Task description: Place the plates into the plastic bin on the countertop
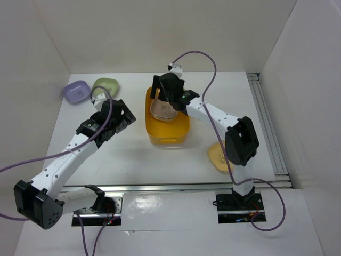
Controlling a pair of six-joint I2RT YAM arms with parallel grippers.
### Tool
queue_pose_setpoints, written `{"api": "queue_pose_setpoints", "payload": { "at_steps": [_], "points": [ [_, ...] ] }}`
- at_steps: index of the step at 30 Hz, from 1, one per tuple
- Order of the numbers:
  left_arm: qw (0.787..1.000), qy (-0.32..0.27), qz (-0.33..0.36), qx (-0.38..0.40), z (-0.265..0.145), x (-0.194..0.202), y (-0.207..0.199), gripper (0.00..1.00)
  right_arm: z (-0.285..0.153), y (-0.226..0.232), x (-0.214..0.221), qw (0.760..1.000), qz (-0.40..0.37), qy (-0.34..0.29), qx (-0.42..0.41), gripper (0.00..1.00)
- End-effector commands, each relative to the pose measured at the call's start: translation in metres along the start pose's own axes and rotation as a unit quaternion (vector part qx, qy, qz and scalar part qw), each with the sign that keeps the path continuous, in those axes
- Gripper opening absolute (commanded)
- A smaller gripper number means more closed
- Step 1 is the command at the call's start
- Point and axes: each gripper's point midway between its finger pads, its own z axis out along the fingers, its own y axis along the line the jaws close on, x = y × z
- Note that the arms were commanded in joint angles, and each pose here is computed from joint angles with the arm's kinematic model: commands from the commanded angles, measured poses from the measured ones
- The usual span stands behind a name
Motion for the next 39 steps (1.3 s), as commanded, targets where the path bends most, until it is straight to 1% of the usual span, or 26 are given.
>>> {"api": "queue_pose_setpoints", "payload": {
  "at_steps": [1, 4, 5, 6, 7, 8, 9, 10, 11, 12, 13, 14, 15, 16, 17, 19, 20, 22, 26, 28, 29, 33, 34, 36, 39],
  "points": [
    [0.997, -0.062, -0.052, -0.014, 0.008, -0.049, -0.007, 1.0, -0.098, 0.045, -0.107, 0.985, 0.018, -0.13, -0.112, 0.99],
    [0.994, -0.079, -0.063, -0.05, 0.042, -0.075, 0.003, 1.0, -0.135, 0.036, -0.109, 0.981, -0.008, -0.139, -0.137, 0.99],
    [0.994, -0.058, -0.064, -0.061, 0.064, -0.071, 0.003, 1.0, -0.142, 0.033, -0.106, 0.98, -0.018, -0.138, -0.144, 0.99],
    [0.994, -0.054, -0.07, -0.07, 0.079, -0.079, 0.011, 1.0, -0.143, 0.027, -0.088, 0.981, -0.037, -0.118, -0.152, 0.99],
    [0.994, -0.051, -0.062, -0.069, 0.094, -0.084, 0.01, 1.0, -0.159, 0.022, -0.09, 0.978, -0.056, -0.124, -0.16, 0.99],
    [0.994, -0.045, -0.057, -0.083, 0.107, -0.085, 0.014, 1.0, -0.164, 0.018, -0.084, 0.977, -0.065, -0.12, -0.165, 0.99],
    [0.995, -0.024, -0.049, -0.085, 0.137, -0.084, 0.009, 1.0, -0.162, 0.01, -0.06, 0.979, -0.074, -0.095, -0.167, 0.99],
    [0.995, -0.015, -0.034, -0.093, 0.153, -0.091, 0.016, 1.0, -0.174, 0.004, -0.063, 0.976, -0.077, -0.103, -0.177, 0.99],
    [0.995, 0.001, -0.027, -0.101, 0.168, -0.092, 0.02, 1.0, -0.176, 0.002, -0.053, 0.975, -0.08, -0.093, -0.184, 0.99],
    [0.997, -0.002, -0.024, -0.072, 0.176, -0.114, -0.002, 1.0, -0.179, 0.001, -0.048, 0.973, -0.081, -0.093, -0.196, 0.99],
    [0.996, 0.026, -0.009, -0.088, 0.207, -0.102, 0.007, 1.0, -0.176, -0.005, -0.022, 0.973, -0.084, -0.066, -0.206, 0.99],
    [0.996, 0.03, 0.018, -0.083, 0.218, -0.107, 0.007, 1.0, -0.181, -0.005, -0.016, 0.971, -0.074, -0.063, -0.217, 0.99],
    [0.998, 0.01, 0.033, -0.06, 0.224, -0.127, -0.01, 1.0, -0.181, -0.003, -0.012, 0.969, -0.066, -0.065, -0.23, 0.99],
    [0.997, 0.008, 0.048, -0.057, 0.232, -0.131, -0.013, 1.0, -0.176, -0.007, 0.014, 0.966, -0.073, -0.037, -0.244, 0.99],
    [0.994, 0.016, 0.081, -0.065, 0.251, -0.128, -0.004, 1.0, -0.178, -0.002, 0.024, 0.964, -0.078, -0.029, -0.252, 0.99],
    [0.993, -0.005, 0.105, -0.056, 0.258, -0.147, -0.014, 1.0, -0.172, -0.002, 0.045, 0.964, -0.08, -0.003, -0.253, 0.99],
    [0.992, -0.011, 0.116, -0.056, 0.261, -0.152, -0.011, 1.0, -0.165, -0.004, 0.052, 0.965, -0.092, 0.005, -0.247, 0.99],
    [0.987, -0.017, 0.149, -0.057, 0.269, -0.157, -0.01, 1.0, -0.16, -0.006, 0.062, 0.968, -0.091, 0.017, -0.234, 0.99],
    [0.982, -0.015, 0.181, -0.06, 0.288, -0.155, 0.0, 1.0, -0.16, 0.006, 0.07, 0.96, -0.088, 0.024, -0.263, 0.99],
    [0.981, -0.011, 0.184, -0.065, 0.298, -0.154, 0.007, 1.0, -0.156, 0.01, 0.076, 0.96, -0.091, 0.033, -0.263, 0.99],
    [0.982, 0.004, 0.181, -0.061, 0.309, -0.147, 0.013, 1.0, -0.155, 0.009, 0.075, 0.961, -0.091, 0.03, -0.259, 0.99],
    [0.984, 0.027, 0.165, -0.062, 0.331, -0.14, 0.033, 1.0, -0.154, 0.007, 0.076, 0.964, -0.093, 0.028, -0.247, 0.99],
    [0.984, 0.036, 0.161, -0.067, 0.338, -0.131, 0.039, 1.0, -0.154, 0.006, 0.076, 0.964, -0.097, 0.027, -0.247, 0.99],
    [0.984, 0.037, 0.161, -0.061, 0.342, -0.128, 0.038, 1.0, -0.15, 0.001, 0.075, 0.968, -0.097, 0.023, -0.23, 0.99],
    [0.983, 0.033, 0.169, -0.065, 0.345, -0.127, 0.042, 1.0, -0.157, 0.004, 0.071, 0.967, -0.107, 0.006, -0.23, 0.99]
  ]
}}
